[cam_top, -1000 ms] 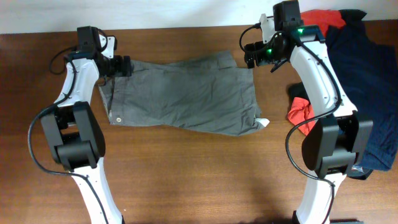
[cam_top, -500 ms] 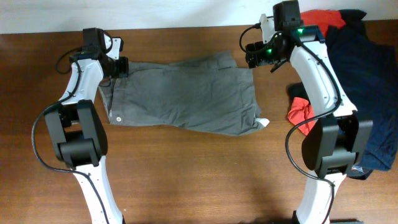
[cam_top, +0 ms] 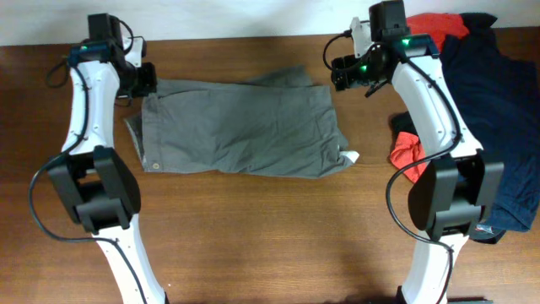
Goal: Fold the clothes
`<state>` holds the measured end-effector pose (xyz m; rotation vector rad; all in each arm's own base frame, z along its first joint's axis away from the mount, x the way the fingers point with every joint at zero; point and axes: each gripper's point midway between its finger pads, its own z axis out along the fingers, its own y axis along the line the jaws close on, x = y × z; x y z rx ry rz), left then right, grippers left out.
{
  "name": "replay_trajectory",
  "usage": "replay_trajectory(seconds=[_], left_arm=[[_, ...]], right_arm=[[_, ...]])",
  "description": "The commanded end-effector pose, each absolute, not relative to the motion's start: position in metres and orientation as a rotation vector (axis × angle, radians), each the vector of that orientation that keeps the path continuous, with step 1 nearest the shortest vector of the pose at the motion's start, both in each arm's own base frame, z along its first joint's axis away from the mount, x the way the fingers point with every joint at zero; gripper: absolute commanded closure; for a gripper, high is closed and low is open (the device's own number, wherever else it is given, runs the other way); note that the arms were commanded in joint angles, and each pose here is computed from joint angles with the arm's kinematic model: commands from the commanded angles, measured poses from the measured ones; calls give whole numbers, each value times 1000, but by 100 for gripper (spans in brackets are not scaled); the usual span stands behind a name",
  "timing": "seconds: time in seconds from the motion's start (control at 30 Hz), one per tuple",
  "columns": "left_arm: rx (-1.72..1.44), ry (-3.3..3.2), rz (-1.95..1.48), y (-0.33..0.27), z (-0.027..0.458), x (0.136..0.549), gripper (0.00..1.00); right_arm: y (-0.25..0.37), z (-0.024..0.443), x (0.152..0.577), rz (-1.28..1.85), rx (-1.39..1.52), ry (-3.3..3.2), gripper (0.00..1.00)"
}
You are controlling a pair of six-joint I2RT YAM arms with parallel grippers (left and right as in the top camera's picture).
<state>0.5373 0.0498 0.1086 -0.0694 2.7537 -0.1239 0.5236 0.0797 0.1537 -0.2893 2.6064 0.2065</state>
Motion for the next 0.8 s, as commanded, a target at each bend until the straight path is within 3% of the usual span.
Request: replay_trajectory(seconds=[0.0,0.33,0.67,0.77], left_arm=[[-126,2755,-41,63,136,524,100],[-144,2798,6,68,129,515,99],[-144,2805,5,68,129,513,99],[-144,2810,5,68,128,512,99]], right_arm=[[104,131,532,250,-338,2614,14],[129,79,554,236,-390,2606,20],[125,39,563,198,-344,2643,46],[125,32,564,200,-339,2644,50]])
